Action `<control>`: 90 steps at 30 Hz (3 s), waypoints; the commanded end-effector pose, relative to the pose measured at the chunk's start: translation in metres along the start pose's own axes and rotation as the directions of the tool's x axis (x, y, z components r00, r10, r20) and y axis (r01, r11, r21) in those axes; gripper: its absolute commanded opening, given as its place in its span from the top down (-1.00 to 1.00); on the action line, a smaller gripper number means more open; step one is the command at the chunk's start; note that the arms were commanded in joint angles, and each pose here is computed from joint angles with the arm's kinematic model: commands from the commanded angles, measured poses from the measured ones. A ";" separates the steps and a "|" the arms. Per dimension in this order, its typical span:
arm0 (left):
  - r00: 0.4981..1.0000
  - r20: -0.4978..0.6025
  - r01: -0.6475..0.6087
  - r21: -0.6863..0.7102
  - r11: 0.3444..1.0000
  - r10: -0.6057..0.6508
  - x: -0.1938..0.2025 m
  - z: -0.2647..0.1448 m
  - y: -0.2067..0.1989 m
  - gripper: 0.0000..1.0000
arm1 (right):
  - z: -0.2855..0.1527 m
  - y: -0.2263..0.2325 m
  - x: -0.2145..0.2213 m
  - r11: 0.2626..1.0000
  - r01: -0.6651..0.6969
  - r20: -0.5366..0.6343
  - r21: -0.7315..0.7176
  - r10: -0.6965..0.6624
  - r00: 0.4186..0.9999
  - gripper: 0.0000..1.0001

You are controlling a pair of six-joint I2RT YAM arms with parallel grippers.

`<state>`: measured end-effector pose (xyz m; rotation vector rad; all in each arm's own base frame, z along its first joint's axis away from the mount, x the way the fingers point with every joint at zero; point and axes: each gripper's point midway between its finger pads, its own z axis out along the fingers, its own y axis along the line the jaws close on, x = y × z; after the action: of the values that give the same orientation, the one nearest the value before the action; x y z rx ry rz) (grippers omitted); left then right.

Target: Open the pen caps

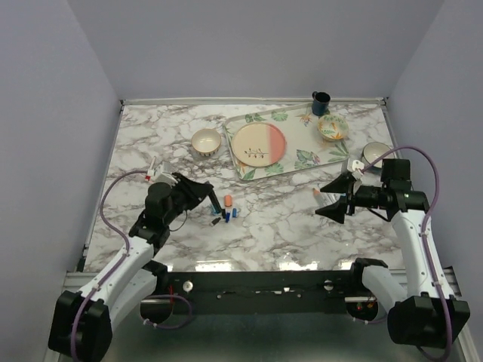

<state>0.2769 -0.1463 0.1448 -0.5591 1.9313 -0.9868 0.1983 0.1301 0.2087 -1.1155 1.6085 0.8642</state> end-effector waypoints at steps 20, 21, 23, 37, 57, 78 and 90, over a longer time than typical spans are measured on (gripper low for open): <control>0.990 -0.143 0.022 0.051 0.998 -0.014 0.130 0.053 -0.110 1.00 | 0.063 0.022 0.037 0.991 -0.075 -0.219 -0.113 0.049 0.974 -0.59; 0.988 -0.152 0.005 0.002 1.000 -0.004 0.134 0.055 -0.102 1.00 | 0.064 0.022 0.039 0.990 -0.088 -0.225 -0.110 0.061 0.972 -0.59; 0.989 -0.143 0.016 -0.039 0.999 -0.021 0.139 0.061 -0.111 1.00 | 0.066 0.022 0.039 0.989 -0.095 -0.230 -0.112 0.067 0.971 -0.59; 0.997 -0.072 -0.029 -0.109 0.994 0.021 0.162 0.067 -0.144 1.00 | 0.085 0.011 0.031 0.948 -0.312 -0.218 -0.057 0.293 0.931 -0.63; 1.000 -0.022 0.010 -0.049 0.999 -0.011 0.171 0.068 -0.164 0.99 | 0.094 0.018 0.040 0.887 -0.445 -0.295 -0.125 0.395 0.870 0.99; 1.000 -0.006 0.029 -0.087 0.996 -0.030 0.161 0.068 -0.142 0.04 | 0.089 0.029 0.038 0.889 -0.414 -0.307 -0.195 0.346 0.887 0.99; 0.999 0.019 0.051 -0.061 0.997 -0.050 0.147 0.065 -0.140 1.00 | 0.091 0.026 0.053 0.939 -0.308 -0.365 -0.157 0.235 0.901 0.99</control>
<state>0.2457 -0.3809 0.1632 -0.6172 1.9902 -0.9991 0.1957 0.2062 0.1329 -1.1455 2.0746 1.1901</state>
